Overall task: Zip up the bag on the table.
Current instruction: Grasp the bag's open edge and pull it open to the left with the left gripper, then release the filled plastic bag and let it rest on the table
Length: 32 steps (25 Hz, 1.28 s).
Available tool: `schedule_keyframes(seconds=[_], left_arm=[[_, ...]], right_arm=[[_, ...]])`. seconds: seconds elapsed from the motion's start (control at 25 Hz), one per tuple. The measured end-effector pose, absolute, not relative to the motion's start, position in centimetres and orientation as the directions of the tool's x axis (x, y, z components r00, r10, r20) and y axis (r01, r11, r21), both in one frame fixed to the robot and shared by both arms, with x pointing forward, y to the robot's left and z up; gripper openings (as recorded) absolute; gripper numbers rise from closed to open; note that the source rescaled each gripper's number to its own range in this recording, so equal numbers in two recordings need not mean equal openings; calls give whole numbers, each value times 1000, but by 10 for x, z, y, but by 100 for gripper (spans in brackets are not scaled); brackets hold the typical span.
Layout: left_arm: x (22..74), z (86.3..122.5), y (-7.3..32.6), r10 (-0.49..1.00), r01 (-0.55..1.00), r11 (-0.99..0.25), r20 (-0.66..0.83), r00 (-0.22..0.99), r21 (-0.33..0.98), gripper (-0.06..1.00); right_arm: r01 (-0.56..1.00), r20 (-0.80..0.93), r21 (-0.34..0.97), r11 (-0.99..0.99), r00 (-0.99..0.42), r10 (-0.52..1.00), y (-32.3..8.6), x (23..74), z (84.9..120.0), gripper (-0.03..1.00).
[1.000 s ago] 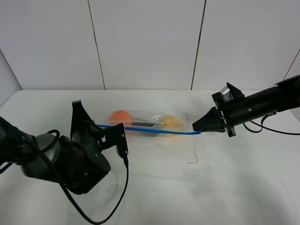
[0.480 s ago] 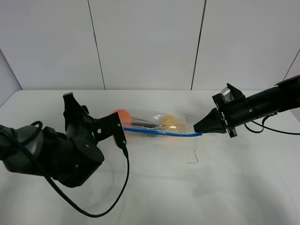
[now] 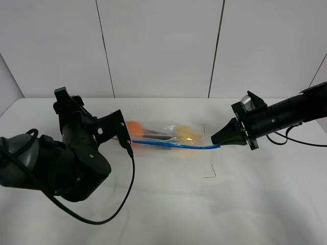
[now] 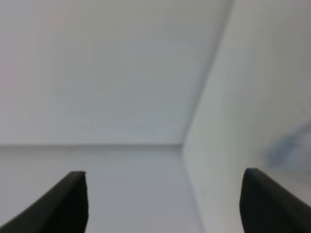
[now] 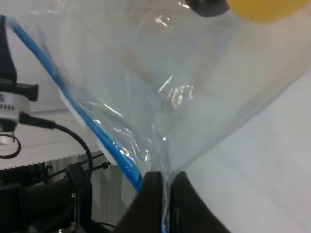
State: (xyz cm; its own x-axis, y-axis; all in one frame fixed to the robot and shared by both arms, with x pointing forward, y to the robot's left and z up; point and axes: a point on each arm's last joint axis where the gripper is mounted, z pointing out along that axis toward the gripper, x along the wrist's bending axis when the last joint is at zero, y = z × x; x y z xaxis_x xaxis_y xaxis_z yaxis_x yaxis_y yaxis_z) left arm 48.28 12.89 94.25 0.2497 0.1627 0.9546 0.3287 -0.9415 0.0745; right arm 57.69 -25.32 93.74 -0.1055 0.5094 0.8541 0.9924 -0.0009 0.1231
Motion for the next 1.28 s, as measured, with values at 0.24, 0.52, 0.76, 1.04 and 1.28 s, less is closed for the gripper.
schedule_keyframes(seconds=[0.24,0.52,0.76,1.04,1.28], left_arm=[[481,940,132,194,368,-925,946,259,89,74],[478,936,135,221,416,-905,929,296,83,97],[477,935,136,224,427,-901,924,310,76,100],[476,953,137,281,410,-900,916,285,148,100],[480,992,127,419,373,-873,874,245,315,100]], right_arm=[[992,852,123,2,-107,512,-253,577,937,0],[992,852,123,2,-107,512,-253,577,937,0],[992,852,123,2,-107,512,-253,577,937,0],[992,852,123,2,-107,512,-253,577,937,0],[992,851,126,5,-111,513,-253,577,937,0]])
